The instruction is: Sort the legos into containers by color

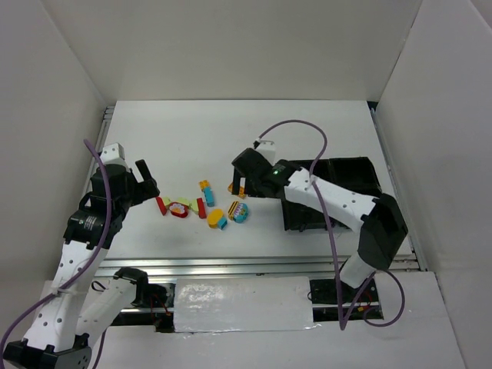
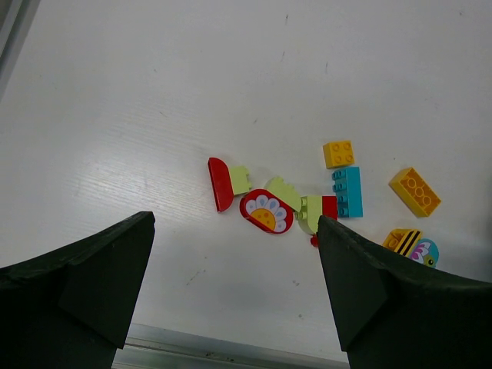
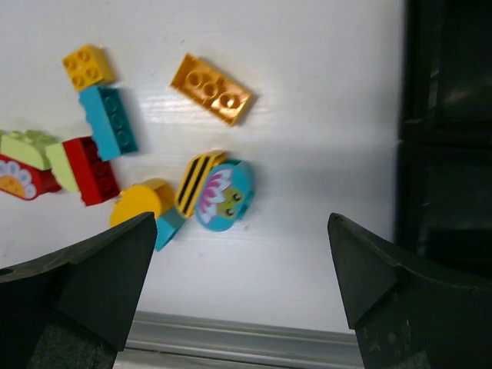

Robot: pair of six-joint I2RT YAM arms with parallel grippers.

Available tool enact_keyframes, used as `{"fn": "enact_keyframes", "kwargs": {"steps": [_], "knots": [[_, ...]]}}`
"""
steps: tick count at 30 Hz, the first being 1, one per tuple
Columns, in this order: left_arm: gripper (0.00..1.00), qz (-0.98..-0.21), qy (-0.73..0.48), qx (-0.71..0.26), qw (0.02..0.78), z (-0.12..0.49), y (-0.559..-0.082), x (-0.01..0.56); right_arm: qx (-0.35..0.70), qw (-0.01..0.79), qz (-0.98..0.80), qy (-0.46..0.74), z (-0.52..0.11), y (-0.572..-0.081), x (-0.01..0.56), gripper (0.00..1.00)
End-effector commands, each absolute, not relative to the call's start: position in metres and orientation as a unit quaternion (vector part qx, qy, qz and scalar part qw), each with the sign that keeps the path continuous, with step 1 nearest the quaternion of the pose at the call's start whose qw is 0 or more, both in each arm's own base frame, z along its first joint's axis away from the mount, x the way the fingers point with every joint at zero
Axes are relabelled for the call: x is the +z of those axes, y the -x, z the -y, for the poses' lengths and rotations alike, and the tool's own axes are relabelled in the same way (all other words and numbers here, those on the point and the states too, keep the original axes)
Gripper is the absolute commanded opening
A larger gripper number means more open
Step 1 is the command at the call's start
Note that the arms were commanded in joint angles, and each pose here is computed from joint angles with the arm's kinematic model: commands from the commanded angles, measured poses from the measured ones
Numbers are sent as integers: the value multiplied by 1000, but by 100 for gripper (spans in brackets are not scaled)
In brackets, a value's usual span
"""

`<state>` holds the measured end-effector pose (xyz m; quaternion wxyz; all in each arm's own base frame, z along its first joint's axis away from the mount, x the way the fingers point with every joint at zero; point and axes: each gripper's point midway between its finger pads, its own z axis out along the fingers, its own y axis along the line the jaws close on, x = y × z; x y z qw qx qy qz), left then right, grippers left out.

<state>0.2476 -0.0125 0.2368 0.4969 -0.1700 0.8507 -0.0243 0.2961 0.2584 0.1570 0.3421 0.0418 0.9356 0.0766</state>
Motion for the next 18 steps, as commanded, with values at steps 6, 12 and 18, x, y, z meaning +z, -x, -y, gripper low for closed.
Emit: {"fn": "enact_keyframes", "kwargs": {"steps": [6, 12, 18], "knots": [[100, -841, 164, -21, 514, 10, -253, 245, 62, 330, -935, -118, -318, -282, 108, 100], [99, -843, 160, -25, 514, 12, -253, 245, 21, 300, -947, -113, -328, -277, 69, 100], [100, -843, 158, -28, 514, 14, -253, 245, 21, 305, -945, -113, -328, -279, 55, 98]]}}
